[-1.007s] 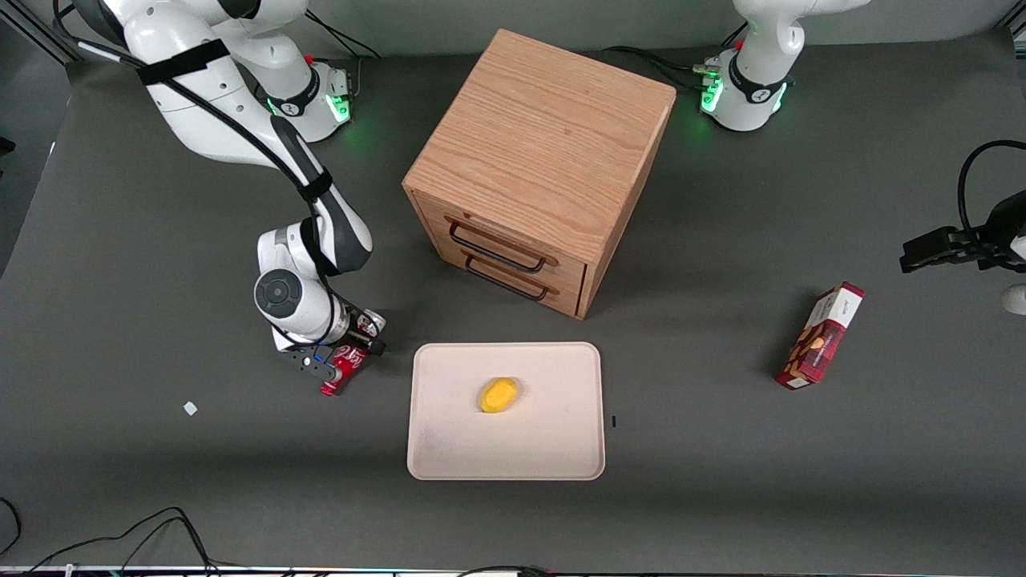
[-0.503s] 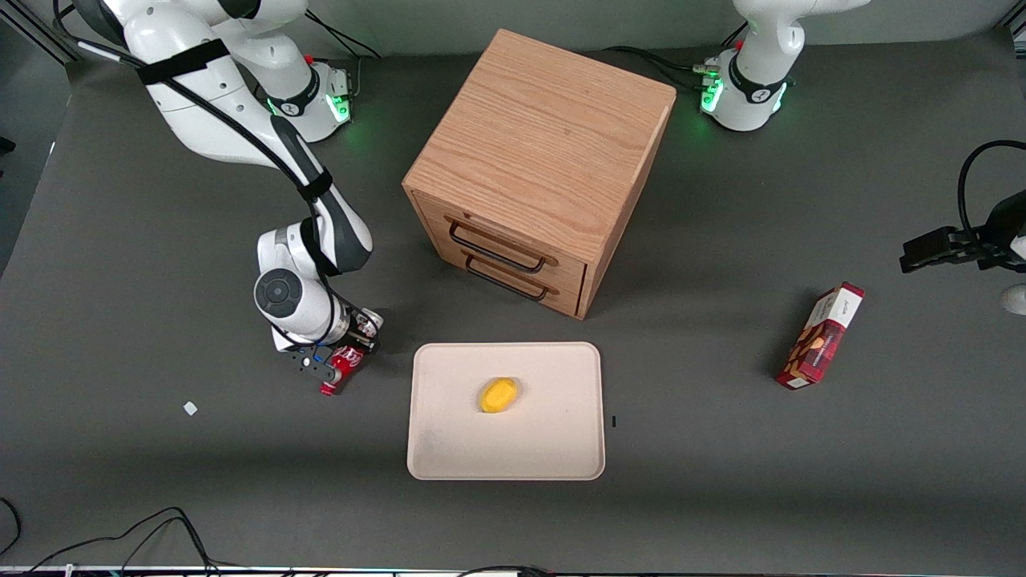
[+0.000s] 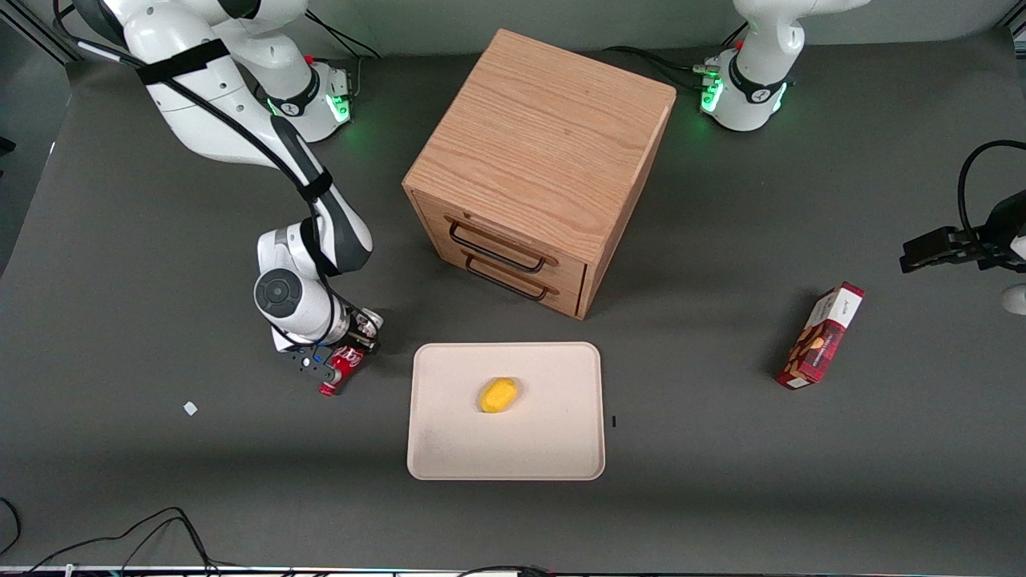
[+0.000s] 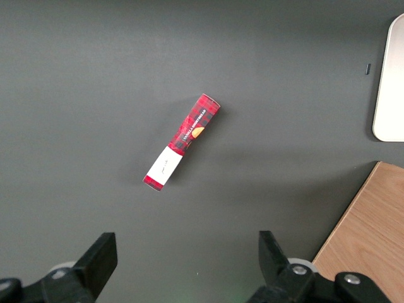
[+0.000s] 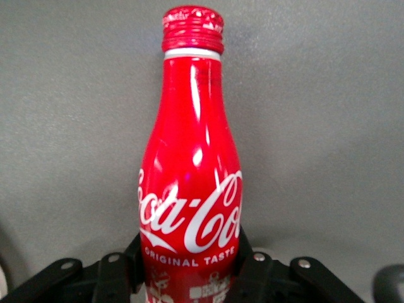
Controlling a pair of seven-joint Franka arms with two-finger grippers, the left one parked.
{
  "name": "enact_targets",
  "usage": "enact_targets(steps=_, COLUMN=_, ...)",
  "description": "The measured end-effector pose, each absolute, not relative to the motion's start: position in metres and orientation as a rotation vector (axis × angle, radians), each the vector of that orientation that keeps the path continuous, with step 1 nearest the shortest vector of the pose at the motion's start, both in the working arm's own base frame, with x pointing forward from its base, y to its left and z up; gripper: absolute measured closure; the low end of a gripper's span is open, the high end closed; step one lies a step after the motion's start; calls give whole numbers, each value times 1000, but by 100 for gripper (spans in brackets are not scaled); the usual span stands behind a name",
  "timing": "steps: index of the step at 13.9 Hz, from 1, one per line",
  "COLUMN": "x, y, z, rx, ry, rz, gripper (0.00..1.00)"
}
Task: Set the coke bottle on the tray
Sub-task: 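Lift the bottle off the table with the right gripper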
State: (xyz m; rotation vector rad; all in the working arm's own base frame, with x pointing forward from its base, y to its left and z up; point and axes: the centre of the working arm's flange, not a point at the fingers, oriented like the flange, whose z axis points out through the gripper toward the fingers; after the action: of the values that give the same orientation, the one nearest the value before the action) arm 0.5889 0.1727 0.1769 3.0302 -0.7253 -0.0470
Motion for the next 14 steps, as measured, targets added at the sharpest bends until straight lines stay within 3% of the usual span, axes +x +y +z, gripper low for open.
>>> enact_targets(steps=3, x=594, y=169, z=221, rx=3008, ry=-716, rz=-104, gripper=47)
enact_targets(steps=10, x=571, y=131, z=432, rx=3008, ry=-589, rz=-248, gripper=47)
enact_targets(steps=14, x=567, y=124, z=512, rx=3010, ry=-547, rz=-282, gripper=47)
